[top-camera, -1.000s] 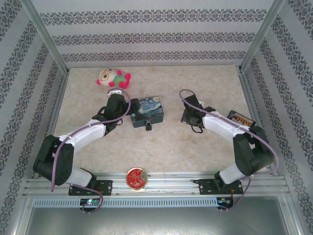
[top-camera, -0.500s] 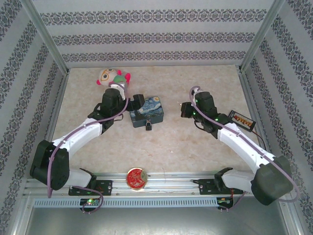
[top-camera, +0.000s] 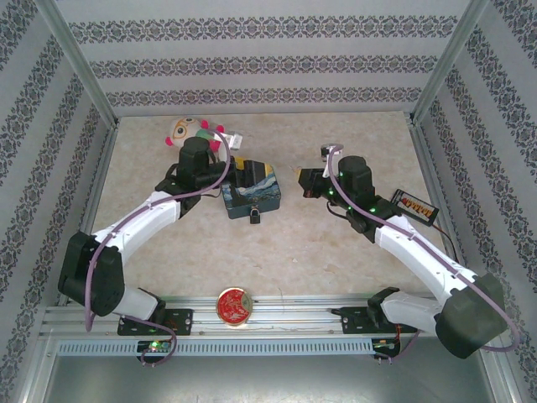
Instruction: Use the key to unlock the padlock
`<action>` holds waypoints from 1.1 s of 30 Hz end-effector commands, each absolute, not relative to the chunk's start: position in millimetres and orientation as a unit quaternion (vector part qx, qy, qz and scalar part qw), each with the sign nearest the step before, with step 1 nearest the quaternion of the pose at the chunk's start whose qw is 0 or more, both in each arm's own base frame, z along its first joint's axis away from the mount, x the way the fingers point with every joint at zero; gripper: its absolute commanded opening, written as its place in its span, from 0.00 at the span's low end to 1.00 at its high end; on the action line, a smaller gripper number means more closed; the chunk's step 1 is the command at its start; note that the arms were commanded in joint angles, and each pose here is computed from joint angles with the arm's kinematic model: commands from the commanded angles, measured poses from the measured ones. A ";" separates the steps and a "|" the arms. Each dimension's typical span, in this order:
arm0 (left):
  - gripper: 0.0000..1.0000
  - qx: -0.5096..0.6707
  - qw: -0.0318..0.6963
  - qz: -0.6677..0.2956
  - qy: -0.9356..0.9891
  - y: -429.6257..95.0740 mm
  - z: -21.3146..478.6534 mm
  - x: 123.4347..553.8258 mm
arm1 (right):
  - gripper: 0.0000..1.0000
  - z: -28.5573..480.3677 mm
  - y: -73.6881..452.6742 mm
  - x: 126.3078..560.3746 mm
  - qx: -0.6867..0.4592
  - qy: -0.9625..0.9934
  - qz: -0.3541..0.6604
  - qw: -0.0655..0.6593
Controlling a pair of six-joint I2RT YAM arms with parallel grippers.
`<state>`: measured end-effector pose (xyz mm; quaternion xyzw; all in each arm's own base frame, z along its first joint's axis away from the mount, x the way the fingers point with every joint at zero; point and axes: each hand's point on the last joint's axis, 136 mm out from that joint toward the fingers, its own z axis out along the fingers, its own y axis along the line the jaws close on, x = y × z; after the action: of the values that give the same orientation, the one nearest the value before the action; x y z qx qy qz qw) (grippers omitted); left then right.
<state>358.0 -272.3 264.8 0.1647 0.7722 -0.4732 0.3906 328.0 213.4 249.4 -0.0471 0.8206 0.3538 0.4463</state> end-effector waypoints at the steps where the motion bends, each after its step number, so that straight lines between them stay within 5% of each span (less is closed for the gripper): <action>1: 0.82 0.233 0.377 -0.509 0.737 -294.5 283.2 340.0 | 0.00 253.2 228.5 323.8 -0.063 0.808 0.386 0.440; 14: 0.55 0.230 0.351 -0.539 0.730 -315.2 279.6 345.4 | 0.00 248.7 246.9 326.4 -0.070 0.806 0.406 0.426; 29: 0.00 0.206 0.342 -0.544 0.738 -318.9 269.4 355.5 | 0.00 249.3 251.5 324.6 -0.074 0.804 0.409 0.425; 33: 0.00 0.197 0.348 -0.536 0.744 -315.7 267.3 357.2 | 0.00 248.8 250.3 324.0 -0.073 0.805 0.406 0.426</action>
<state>355.3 -311.8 251.5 0.1899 0.7573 -0.5352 0.3225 325.9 245.7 237.6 -0.0711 0.8167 0.3932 0.4163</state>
